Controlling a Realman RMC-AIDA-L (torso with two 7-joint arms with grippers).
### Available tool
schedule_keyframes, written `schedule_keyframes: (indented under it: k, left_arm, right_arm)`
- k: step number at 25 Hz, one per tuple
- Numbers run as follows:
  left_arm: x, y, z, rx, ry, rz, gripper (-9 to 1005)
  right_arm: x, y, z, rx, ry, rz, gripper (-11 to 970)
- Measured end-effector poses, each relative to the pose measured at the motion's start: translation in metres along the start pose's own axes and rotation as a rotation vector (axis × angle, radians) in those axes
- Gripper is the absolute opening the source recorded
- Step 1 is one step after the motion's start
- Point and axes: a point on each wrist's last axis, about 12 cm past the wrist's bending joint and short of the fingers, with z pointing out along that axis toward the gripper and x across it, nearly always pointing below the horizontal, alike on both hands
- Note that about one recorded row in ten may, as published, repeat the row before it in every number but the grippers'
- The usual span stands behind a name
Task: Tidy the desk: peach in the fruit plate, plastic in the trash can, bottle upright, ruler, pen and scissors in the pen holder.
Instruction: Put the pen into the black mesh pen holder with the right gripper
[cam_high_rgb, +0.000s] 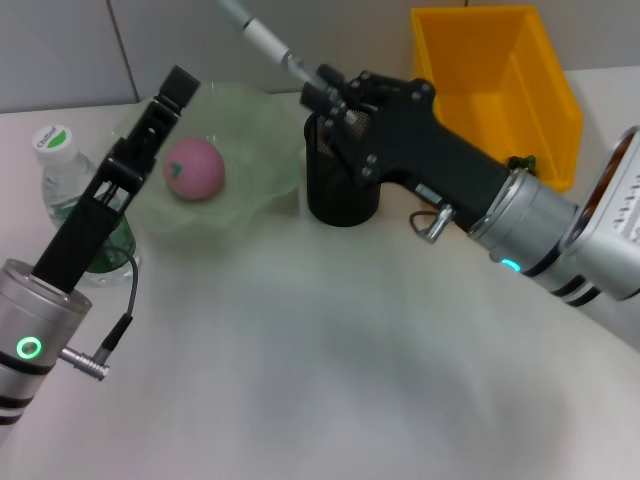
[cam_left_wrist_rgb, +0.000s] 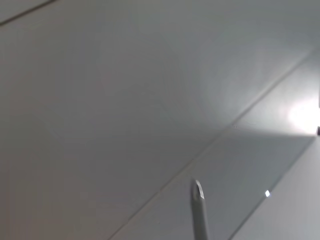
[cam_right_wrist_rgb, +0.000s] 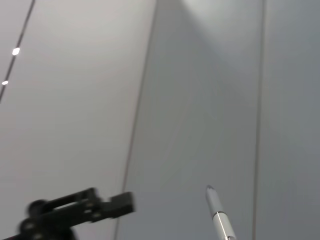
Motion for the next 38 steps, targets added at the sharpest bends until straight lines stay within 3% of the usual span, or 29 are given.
schedule_keyframes:
  k: [8, 13, 15, 23, 38]
  left_arm:
    - [-0.004, -0.001, -0.006, 0.068, 0.088, 0.191, 810]
    - [-0.005, -0.004, -0.008, 0.12, 0.119, 0.26, 814]
    - [-0.006, -0.008, -0.012, 0.202, 0.203, 0.354, 815]
    - [0.003, -0.009, -0.026, 0.268, 0.321, 0.515, 817]
    - [0.0, 0.012, -0.048, 0.212, 0.61, 0.623, 814]
  right_arm:
    - [-0.002, -0.013, -0.005, 0.067, -0.009, 0.07, 133]
    - [-0.005, -0.022, -0.008, 0.081, -0.012, 0.135, 133]
    - [-0.006, -0.025, -0.01, 0.082, -0.013, 0.166, 133]
    - [-0.012, -0.044, -0.02, 0.078, 0.009, 0.223, 133]
    - [-0.031, -0.083, -0.035, 0.016, 0.145, 0.267, 134]
